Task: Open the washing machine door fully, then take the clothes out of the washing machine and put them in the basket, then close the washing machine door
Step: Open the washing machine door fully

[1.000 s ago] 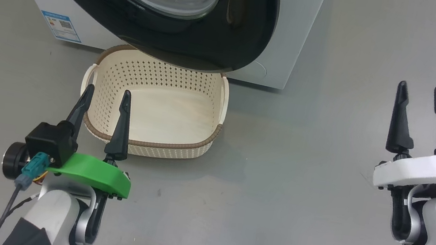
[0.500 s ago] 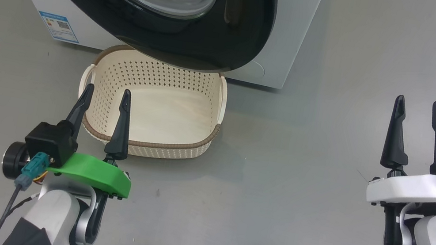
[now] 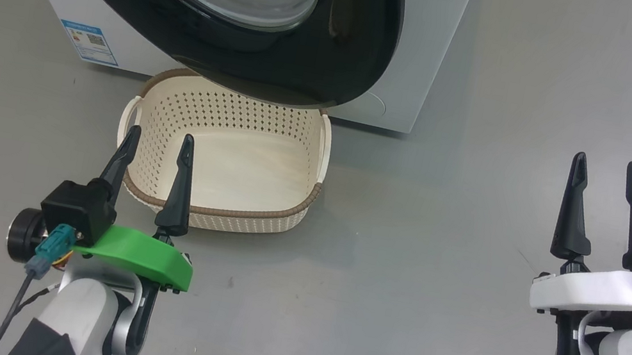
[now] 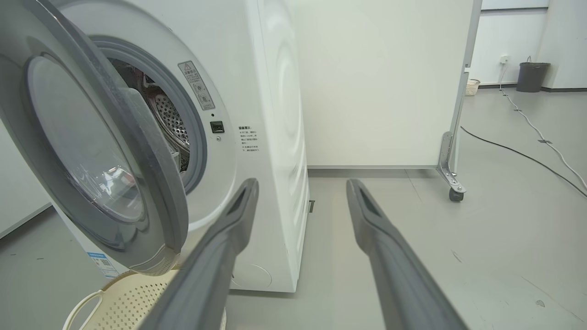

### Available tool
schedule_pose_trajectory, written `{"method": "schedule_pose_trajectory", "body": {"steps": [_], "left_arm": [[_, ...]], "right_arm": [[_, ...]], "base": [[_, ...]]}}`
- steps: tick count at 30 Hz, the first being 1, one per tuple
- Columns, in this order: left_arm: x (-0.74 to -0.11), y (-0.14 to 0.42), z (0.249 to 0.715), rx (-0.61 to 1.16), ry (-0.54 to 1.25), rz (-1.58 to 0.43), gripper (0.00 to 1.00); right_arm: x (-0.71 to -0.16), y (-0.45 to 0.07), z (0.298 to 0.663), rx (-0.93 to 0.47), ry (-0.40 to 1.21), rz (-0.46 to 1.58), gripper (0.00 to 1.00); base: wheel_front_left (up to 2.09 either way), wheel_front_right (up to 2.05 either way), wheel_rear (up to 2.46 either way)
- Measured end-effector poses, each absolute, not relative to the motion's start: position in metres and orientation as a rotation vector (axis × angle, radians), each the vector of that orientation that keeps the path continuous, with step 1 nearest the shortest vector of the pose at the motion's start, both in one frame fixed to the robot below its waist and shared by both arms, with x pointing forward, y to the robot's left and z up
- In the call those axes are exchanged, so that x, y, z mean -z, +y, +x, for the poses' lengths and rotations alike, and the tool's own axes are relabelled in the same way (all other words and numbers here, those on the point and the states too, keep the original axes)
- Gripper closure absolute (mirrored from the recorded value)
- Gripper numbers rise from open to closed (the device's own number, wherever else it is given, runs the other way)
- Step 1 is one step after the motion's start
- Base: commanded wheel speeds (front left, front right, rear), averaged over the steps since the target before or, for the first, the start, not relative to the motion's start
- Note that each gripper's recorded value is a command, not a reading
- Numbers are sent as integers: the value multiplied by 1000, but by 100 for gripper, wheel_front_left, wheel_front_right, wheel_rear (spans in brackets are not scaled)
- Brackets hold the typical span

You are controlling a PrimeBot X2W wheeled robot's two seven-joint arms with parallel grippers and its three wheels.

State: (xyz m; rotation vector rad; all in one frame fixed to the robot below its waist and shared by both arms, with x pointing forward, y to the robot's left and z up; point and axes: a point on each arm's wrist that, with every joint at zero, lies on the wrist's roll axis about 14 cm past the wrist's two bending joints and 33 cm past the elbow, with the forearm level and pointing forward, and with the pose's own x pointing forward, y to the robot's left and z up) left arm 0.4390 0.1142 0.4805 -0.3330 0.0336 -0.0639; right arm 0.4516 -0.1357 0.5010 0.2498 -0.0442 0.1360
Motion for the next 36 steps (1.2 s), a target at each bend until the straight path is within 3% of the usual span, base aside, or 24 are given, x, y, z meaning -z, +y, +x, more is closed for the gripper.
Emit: {"method": "schedule_pose_trajectory", "body": {"steps": [36], "left_arm": [[-476,114,434,63,49,-332,0]], "right_arm": [[-502,-135,445,-133,-56,255,0]], "base": [[0,0,0]]}}
